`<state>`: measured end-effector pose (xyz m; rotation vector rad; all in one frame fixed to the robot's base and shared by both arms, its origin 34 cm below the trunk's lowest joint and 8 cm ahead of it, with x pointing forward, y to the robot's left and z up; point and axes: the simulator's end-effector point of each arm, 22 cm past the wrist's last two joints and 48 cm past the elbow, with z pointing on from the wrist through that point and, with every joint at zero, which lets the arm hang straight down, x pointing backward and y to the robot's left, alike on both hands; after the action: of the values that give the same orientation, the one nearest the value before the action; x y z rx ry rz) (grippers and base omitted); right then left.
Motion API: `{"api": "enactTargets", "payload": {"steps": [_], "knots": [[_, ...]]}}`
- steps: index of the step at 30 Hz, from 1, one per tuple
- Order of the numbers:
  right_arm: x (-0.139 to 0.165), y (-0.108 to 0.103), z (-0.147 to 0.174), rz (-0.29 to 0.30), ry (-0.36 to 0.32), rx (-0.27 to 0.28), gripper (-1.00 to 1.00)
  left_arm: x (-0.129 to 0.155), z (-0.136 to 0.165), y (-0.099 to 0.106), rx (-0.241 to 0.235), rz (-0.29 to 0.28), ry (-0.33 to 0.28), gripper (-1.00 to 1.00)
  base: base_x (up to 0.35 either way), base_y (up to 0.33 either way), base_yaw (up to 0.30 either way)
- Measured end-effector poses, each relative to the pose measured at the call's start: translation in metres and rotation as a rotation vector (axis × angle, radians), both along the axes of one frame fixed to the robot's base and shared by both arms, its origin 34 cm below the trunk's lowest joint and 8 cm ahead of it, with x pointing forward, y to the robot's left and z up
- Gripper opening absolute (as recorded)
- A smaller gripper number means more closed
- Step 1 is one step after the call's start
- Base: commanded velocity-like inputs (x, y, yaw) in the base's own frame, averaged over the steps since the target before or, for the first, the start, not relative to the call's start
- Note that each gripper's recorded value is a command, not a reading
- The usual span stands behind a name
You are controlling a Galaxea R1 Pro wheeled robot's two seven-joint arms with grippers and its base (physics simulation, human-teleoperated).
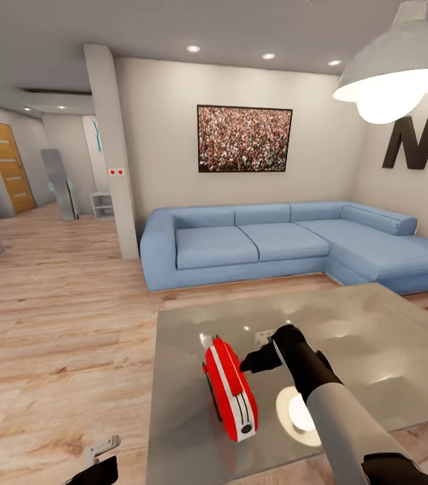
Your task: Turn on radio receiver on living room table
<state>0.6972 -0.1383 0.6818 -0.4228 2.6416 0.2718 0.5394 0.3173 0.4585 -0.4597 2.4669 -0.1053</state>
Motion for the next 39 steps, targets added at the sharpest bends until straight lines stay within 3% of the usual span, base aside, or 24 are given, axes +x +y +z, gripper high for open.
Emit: {"api": "enactTargets", "payload": {"steps": [13,30,35,37,39], "knots": [[0.003,0.000,0.025,0.000,0.001,0.000,1.00,0.003,0.025,0.000,0.000,0.000,0.000,-1.00,-0.006,-0.002,0.000],[0.006,-0.001,0.056,-0.001,0.000,-0.004,1.00,0.005,0.056,0.000,0.000,0.000,0.001,-1.00,-0.270,-0.145,0.000],[0.011,-0.011,0.064,-0.024,-0.015,-0.045,1.00,0.006,0.065,0.001,0.001,0.000,0.002,-1.00,-0.054,-0.032,0.000],[0.012,-0.014,0.066,-0.032,-0.017,-0.056,1.00,0.006,0.069,0.006,0.008,0.003,0.003,-1.00,-0.008,-0.004,0.000],[0.006,-0.015,0.059,-0.031,0.006,-0.063,1.00,0.005,0.073,0.024,0.028,0.015,0.003,-1.00,-0.003,-0.001,0.000]]}}
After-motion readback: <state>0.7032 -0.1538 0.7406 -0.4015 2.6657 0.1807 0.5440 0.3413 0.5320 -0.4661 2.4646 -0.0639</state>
